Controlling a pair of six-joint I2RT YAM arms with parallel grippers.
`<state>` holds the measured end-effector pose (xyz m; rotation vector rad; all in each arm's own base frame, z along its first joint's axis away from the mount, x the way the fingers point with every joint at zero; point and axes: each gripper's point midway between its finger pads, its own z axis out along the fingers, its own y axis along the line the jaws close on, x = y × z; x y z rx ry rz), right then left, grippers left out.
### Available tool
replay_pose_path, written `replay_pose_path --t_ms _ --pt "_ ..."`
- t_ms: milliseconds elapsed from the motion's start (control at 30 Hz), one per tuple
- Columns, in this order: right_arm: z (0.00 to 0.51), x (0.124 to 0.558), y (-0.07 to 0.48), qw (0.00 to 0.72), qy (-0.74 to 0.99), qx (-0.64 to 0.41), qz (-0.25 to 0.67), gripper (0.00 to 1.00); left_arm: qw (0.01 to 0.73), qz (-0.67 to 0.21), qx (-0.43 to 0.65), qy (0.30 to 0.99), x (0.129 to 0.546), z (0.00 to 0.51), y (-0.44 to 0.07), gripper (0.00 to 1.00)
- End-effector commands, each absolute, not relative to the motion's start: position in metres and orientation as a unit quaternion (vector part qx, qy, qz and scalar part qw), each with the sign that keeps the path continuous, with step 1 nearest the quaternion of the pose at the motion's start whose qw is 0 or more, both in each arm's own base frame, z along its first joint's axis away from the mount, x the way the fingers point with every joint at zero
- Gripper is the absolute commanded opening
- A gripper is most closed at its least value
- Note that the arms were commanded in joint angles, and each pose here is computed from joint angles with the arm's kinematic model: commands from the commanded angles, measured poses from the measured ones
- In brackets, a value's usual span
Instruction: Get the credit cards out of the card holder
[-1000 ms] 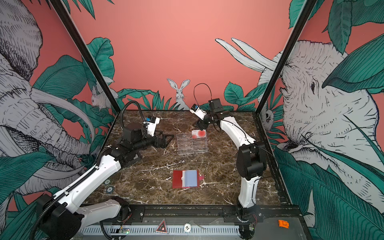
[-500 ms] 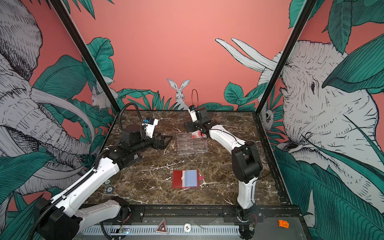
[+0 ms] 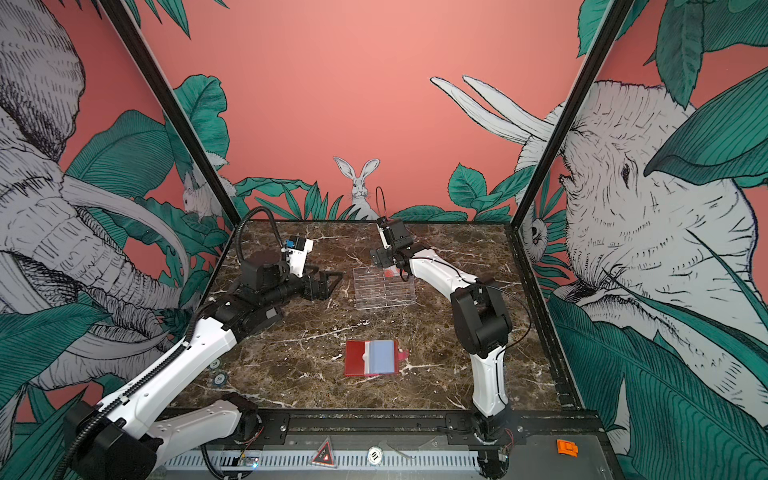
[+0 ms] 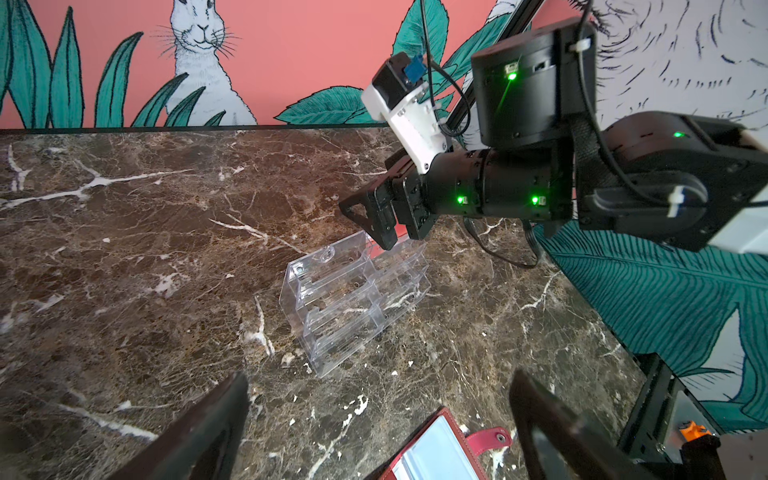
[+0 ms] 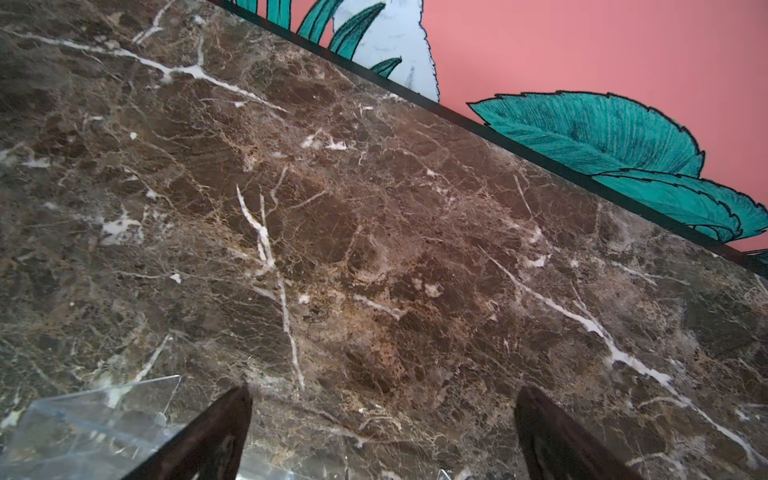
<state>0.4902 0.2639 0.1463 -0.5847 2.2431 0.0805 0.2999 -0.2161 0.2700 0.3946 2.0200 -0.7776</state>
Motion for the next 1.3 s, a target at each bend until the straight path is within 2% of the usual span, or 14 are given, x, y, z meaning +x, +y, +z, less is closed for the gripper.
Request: replay_pose_path --t_ms 0,700,1267 --pt "0.141 0.493 0.263 0.397 0.887 -0.237 0.012 0.98 0.456 -0.311 0.154 0.82 0.296 0.269 -0.21 0.99" --pt "0.123 0.485 0.25 0.372 0.896 -0.242 -0.019 0.98 0.452 -0.308 0.153 0.823 0.296 0.264 -0.209 0.99" --pt "0.133 0.484 0.234 0.38 0.893 -0.236 -0.055 0.98 0.452 -0.307 0.153 0.824 0.293 0.263 -0.207 0.99"
